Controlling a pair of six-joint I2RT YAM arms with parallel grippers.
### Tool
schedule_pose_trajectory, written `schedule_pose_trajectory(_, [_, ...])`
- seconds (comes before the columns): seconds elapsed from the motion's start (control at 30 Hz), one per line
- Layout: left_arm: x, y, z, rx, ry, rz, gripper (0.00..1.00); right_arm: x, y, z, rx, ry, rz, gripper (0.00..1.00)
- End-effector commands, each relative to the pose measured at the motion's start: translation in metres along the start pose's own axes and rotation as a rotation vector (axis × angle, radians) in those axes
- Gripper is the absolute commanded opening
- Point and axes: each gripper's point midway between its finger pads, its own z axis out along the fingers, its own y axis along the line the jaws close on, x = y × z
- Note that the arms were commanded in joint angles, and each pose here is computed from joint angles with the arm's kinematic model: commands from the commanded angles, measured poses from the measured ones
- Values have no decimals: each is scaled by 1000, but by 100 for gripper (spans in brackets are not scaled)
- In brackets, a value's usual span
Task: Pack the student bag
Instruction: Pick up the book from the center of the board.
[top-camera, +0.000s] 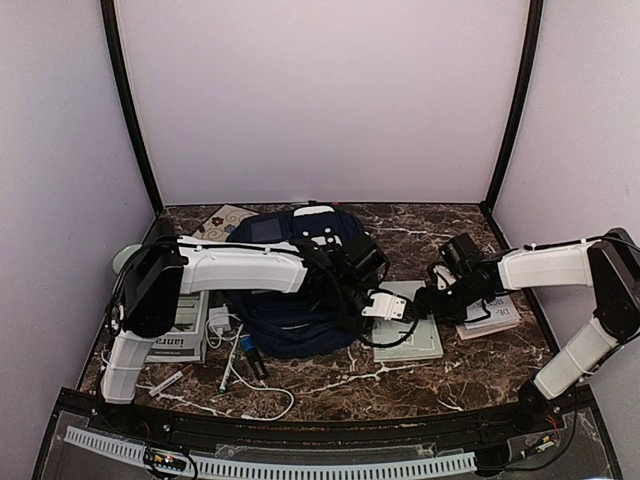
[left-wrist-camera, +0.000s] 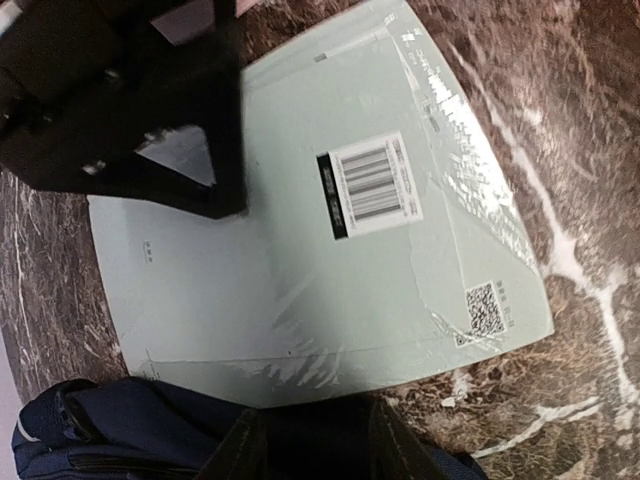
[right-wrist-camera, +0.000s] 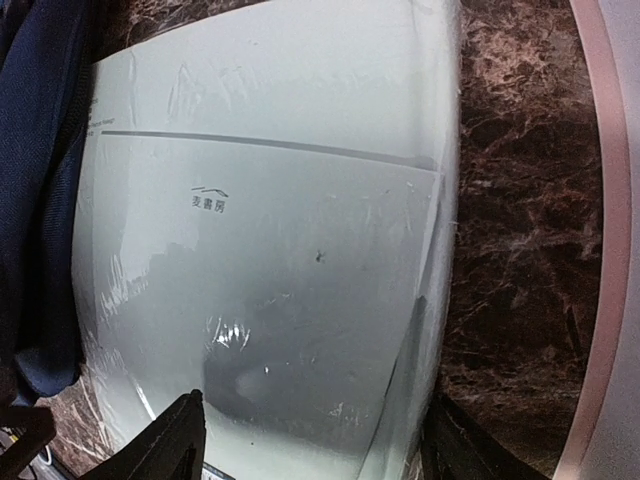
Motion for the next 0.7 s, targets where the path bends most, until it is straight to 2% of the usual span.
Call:
schedule_pose_trajectory(0.0, [-10, -15, -28, 160, -1, -115, 37, 15, 3, 8, -32, 54, 17, 73])
schedule_pose_trajectory(0.13, [5, -13, -35, 189, 45, -338, 38, 8, -13, 9, 83, 60, -5, 74])
schedule_pose_trajectory(0.23, [2, -18, -40, 244, 38, -553, 39, 3, -8, 10, 52, 32, 6, 74])
schedule_pose_trajectory(0.37, [-13, -39, -41, 386, -5, -770, 39, 2, -2, 7, 9, -10, 14, 73])
schedule_pose_trajectory(0.43, [-18, -33, -34, 376, -40, -863, 40, 11, -3, 6, -2, 0, 10, 73])
schedule_pose_trajectory(0.57, [-4, -13, -26, 304, -33, -1100, 40, 27, -6, 3, -27, 11, 7, 73])
schedule_pose_trajectory(0.67, [-16, -22, -21, 417, -134, -1324, 37, 34, -7, 3, -31, 25, 4, 73])
